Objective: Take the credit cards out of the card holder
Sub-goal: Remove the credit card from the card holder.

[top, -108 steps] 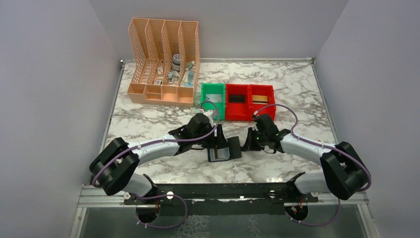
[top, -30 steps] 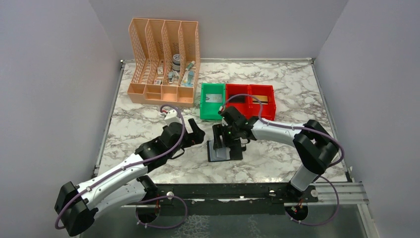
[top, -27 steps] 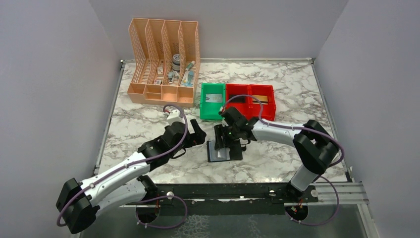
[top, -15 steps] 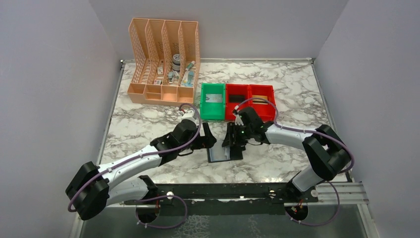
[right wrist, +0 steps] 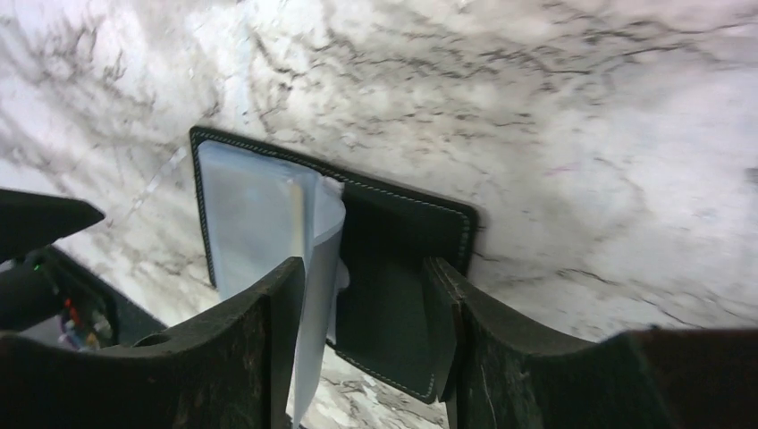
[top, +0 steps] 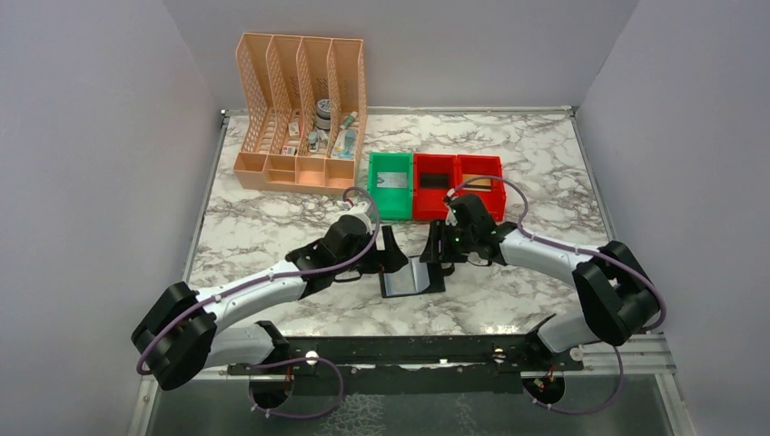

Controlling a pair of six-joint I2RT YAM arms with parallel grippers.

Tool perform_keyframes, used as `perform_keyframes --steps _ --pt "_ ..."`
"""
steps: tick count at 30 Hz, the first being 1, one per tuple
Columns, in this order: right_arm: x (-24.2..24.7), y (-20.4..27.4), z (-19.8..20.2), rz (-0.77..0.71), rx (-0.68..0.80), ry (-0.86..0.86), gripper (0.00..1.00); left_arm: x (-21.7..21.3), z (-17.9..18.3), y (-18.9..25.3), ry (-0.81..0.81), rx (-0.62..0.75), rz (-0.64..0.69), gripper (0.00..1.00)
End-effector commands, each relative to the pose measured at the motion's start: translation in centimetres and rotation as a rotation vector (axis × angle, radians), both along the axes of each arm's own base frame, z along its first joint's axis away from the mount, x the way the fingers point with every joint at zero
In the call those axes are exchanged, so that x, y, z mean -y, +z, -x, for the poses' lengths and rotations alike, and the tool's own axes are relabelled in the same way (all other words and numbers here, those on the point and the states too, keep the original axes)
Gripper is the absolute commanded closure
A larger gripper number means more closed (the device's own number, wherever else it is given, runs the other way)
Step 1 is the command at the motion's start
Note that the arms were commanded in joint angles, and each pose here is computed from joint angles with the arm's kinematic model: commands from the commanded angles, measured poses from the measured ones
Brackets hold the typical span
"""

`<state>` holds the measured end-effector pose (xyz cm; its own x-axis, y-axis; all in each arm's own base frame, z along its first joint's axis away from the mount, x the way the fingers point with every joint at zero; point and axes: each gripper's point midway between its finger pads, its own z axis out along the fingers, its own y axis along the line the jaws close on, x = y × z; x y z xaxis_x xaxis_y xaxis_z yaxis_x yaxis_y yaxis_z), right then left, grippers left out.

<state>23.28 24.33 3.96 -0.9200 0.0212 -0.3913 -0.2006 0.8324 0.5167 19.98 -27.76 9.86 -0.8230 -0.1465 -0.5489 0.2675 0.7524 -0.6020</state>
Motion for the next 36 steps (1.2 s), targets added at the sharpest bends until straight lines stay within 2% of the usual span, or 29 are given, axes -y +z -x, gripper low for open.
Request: perform_keyframes --steps 1,6,8,13,16,19,21,24,27,30,33,36 --pt "3.0 0.5 -1.6 0.163 0.094 -0.053 0.53 0.8 -0.7 1.8 -0.017 0.04 0.021 0.14" --pt "5.5 -0.9 -1.0 0.281 0.116 -0.036 0.67 0.5 -0.7 1.5 -0.018 0.034 -0.011 0.14" --pt "5.6 -0.9 -0.8 0.285 0.119 -0.021 0.68 0.2 -0.7 1.3 -0.007 0.032 -0.022 0.14" --pt "3.8 2.1 -1.2 0.19 0.161 0.02 0.68 -0.1 -0.8 1.1 0.007 0.035 -0.031 0.14" --pt "4.3 5.7 -2.5 0.179 0.249 -0.054 0.66 -1.5 -1.6 1.6 0.108 0.041 -0.056 0.17" --pt "3.0 10.4 -2.7 0.053 0.393 -0.007 0.56 -3.1 -2.0 2.4 0.199 0.083 -0.037 0.12" --pt "1.7 13.2 -2.0 -0.047 0.453 0.059 0.55 -4.3 -2.2 3.0 0.247 0.112 -0.041 0.07" --pt "-0.8 15.4 -0.5 -0.199 0.452 0.166 0.55 -6.4 -2.6 3.3 0.322 0.136 -0.101 0.03" --pt "-3.1 15.5 1.0 -0.309 0.394 0.261 0.59 -8.0 -2.5 3.2 0.372 0.14 -0.148 0.01" --pt "-4.6 13.6 1.2 -0.243 0.364 0.262 0.59 -9.0 -2.4 3.1 0.42 0.132 -0.16 0.01" --pt "-4.5 11.5 0.3 -0.013 0.404 0.154 0.55 -10.1 -2.1 2.7 0.462 0.119 -0.171 0.01" --pt "-4.7 10.2 0.0 0.033 0.38 0.148 0.54 -10.9 -1.9 2.5 0.486 0.124 -0.177 0.01"
